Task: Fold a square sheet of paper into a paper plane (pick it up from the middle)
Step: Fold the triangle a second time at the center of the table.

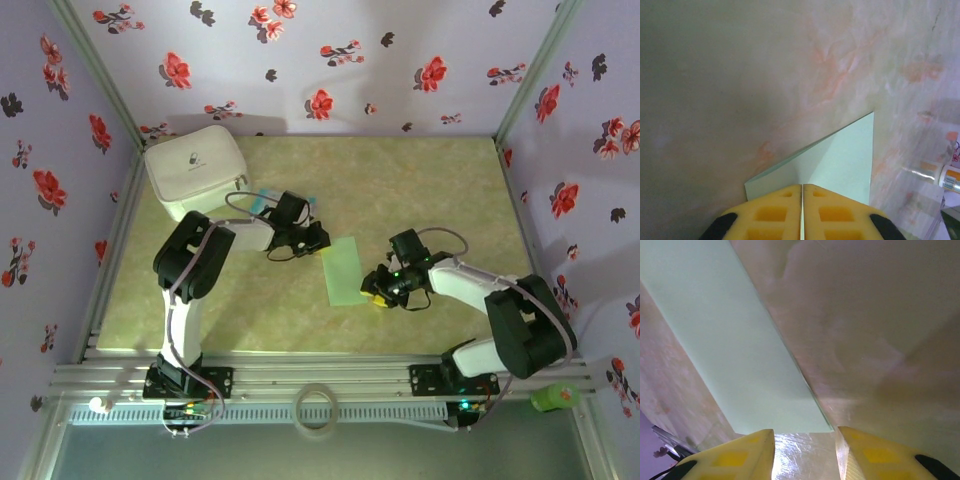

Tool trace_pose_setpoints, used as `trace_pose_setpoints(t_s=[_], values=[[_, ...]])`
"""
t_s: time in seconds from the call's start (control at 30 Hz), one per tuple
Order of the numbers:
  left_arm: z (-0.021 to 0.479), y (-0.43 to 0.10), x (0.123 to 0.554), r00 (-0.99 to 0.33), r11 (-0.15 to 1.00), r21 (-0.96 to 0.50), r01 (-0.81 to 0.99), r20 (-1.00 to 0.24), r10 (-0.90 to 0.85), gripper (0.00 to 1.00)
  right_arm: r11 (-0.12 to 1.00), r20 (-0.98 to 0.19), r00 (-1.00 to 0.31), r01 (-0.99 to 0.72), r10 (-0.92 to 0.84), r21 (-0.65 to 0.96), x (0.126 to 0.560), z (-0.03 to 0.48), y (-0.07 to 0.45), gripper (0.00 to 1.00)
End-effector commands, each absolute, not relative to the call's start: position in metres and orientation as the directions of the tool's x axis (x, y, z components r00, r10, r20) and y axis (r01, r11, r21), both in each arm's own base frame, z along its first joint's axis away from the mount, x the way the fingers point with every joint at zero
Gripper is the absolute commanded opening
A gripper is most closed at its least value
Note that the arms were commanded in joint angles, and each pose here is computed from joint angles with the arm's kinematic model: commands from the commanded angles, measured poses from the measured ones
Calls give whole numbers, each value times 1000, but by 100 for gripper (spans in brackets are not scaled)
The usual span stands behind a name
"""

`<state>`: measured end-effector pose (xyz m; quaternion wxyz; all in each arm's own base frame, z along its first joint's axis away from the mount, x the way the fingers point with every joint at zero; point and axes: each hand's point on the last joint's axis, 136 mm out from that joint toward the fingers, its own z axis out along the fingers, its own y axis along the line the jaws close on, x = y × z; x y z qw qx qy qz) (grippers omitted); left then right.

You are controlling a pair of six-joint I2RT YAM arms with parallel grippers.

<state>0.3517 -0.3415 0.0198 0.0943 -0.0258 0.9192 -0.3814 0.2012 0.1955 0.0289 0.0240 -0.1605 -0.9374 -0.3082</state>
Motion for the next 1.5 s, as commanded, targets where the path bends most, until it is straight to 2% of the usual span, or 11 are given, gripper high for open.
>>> trace_pose_setpoints(t_s=[0.0,0.57,1.17,1.47], values=[[-11,-321,337,-987,763,-646,-23,-104,-118,10,752,159,-949,313,273,580,199,27,199,38],[-16,-315,334,-987,766,-641,-51,-86,-138,9,738,194,-941,339,278,584,192,19,202,35],[-17,-316,333,-988,767,-640,-52,-77,-131,9,703,119,-948,301,296,644,215,36,213,32],[-15,-317,334,-988,765,-641,-51,-78,-132,9,749,138,-939,336,316,571,198,29,196,32]])
